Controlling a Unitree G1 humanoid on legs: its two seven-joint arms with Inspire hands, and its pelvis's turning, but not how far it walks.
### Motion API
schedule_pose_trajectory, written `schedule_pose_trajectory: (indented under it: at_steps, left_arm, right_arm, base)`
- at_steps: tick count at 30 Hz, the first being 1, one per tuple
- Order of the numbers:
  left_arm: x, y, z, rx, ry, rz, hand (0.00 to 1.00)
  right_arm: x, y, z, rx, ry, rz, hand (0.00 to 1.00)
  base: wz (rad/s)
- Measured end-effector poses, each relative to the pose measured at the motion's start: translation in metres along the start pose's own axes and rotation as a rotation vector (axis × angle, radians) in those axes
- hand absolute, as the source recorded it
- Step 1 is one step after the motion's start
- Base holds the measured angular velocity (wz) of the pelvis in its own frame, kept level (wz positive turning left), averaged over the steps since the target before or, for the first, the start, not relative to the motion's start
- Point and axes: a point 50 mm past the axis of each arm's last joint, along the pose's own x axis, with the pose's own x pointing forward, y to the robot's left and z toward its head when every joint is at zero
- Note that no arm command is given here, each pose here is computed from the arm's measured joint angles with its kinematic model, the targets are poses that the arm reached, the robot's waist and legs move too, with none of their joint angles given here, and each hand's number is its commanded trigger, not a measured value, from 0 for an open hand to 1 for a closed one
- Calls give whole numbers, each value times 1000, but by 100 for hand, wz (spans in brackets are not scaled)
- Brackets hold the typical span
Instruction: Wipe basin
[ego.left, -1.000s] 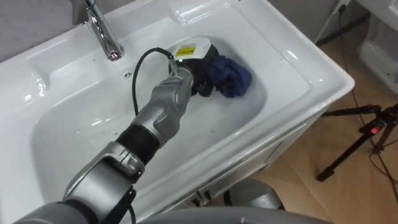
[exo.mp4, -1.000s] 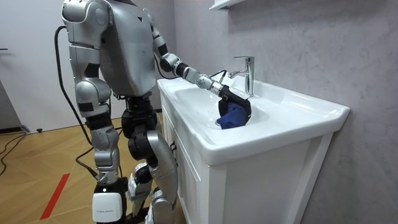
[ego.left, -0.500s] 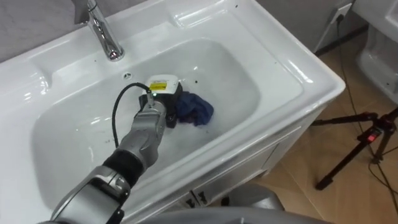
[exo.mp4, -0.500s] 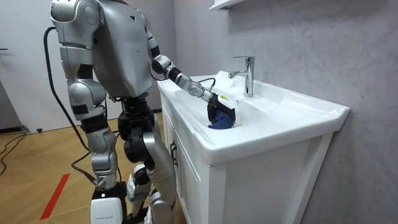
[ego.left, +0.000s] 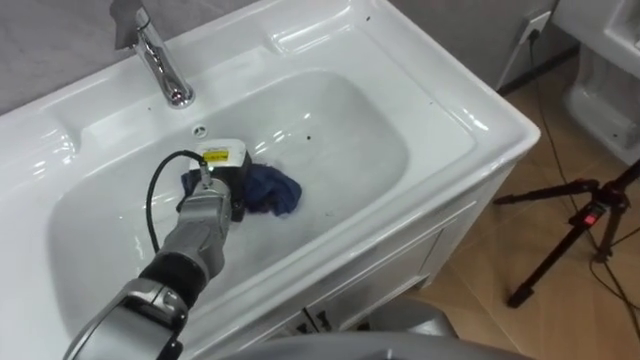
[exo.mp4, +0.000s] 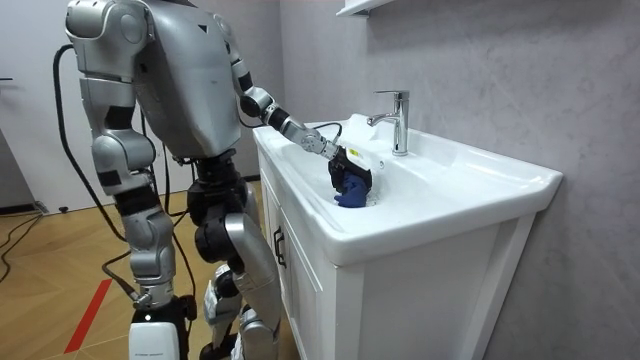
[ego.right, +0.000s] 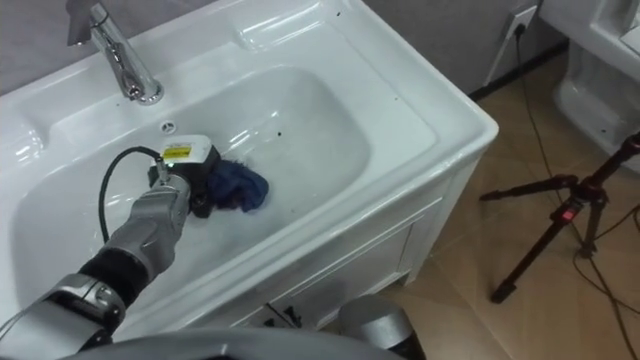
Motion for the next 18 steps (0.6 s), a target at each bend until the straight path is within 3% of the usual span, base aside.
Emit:
schedule_pose_trajectory:
  at_steps: [18]
  left_arm:
    - [-6,-16,-13,-23,47,-8,100]
  right_arm:
    - [0,-4,6,37,-11,-39,0]
  base:
    - [2]
